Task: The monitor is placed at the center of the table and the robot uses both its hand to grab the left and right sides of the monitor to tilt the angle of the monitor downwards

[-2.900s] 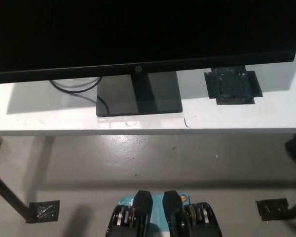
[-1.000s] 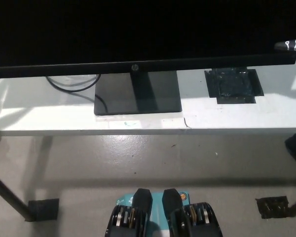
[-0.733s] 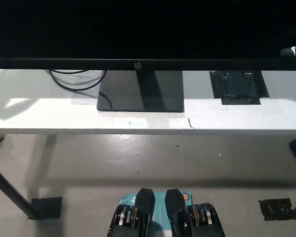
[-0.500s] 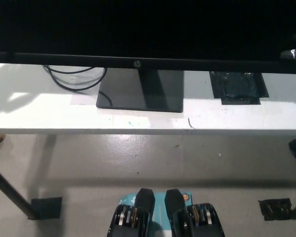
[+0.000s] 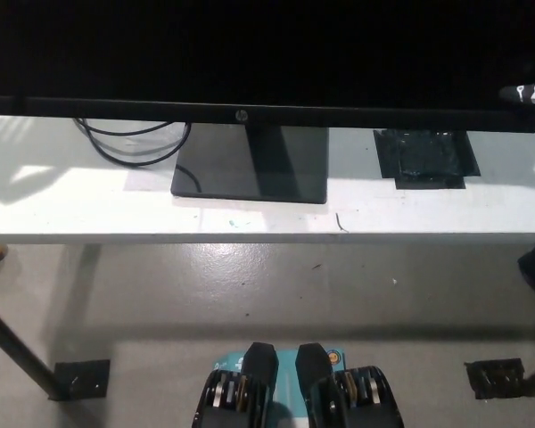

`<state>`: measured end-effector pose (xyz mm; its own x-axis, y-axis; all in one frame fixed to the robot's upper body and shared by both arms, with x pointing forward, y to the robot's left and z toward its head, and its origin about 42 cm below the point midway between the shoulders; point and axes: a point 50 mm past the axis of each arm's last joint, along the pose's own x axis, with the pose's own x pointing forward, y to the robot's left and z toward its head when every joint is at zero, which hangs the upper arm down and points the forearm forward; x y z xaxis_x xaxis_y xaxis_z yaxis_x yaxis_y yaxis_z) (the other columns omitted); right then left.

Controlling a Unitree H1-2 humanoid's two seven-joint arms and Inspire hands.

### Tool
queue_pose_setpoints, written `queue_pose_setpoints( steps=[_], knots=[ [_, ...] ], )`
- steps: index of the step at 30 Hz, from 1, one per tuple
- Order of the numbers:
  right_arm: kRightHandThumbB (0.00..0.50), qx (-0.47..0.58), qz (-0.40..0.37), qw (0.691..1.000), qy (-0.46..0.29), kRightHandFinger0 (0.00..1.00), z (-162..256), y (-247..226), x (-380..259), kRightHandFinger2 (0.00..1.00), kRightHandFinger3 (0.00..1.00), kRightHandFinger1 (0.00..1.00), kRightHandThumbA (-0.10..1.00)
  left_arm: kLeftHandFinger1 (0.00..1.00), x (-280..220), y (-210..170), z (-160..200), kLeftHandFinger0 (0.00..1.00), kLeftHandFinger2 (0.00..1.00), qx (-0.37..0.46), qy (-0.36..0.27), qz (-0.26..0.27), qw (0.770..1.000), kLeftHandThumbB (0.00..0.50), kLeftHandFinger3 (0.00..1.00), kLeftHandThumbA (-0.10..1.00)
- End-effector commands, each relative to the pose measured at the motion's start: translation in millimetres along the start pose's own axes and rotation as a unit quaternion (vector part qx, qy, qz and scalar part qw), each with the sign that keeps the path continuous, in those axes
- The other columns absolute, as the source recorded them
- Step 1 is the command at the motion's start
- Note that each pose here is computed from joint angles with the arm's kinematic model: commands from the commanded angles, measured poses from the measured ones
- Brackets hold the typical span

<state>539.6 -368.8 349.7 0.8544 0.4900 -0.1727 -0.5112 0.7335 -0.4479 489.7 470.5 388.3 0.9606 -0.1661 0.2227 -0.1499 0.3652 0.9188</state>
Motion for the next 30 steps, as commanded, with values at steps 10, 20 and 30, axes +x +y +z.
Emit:
queue_pose_setpoints(
  steps=[10, 20, 30],
  knots=[
    [0.500, -0.412, -0.134, 0.901, -0.027, 1.00, 85, 26, 69, 1.00, 1.00, 1.00, 0.51, 1.00, 54, -40, 24, 1.00, 1.00, 0.406, -0.056, -0.131, 0.903, 0.407, 1.00, 0.88],
    [0.500, -0.565, -0.221, 0.794, -0.032, 1.00, 103, 22, 86, 1.00, 1.00, 1.00, 0.54, 1.00, 85, -25, 51, 1.00, 1.00, 0.449, -0.055, -0.091, 0.887, 0.421, 1.00, 0.83],
    [0.500, -0.645, -0.250, 0.722, -0.023, 1.00, 138, 16, 95, 1.00, 1.00, 1.00, 0.53, 1.00, 116, 0, 94, 1.00, 1.00, 0.496, -0.059, -0.038, 0.865, 0.411, 1.00, 0.84]
  ],
)
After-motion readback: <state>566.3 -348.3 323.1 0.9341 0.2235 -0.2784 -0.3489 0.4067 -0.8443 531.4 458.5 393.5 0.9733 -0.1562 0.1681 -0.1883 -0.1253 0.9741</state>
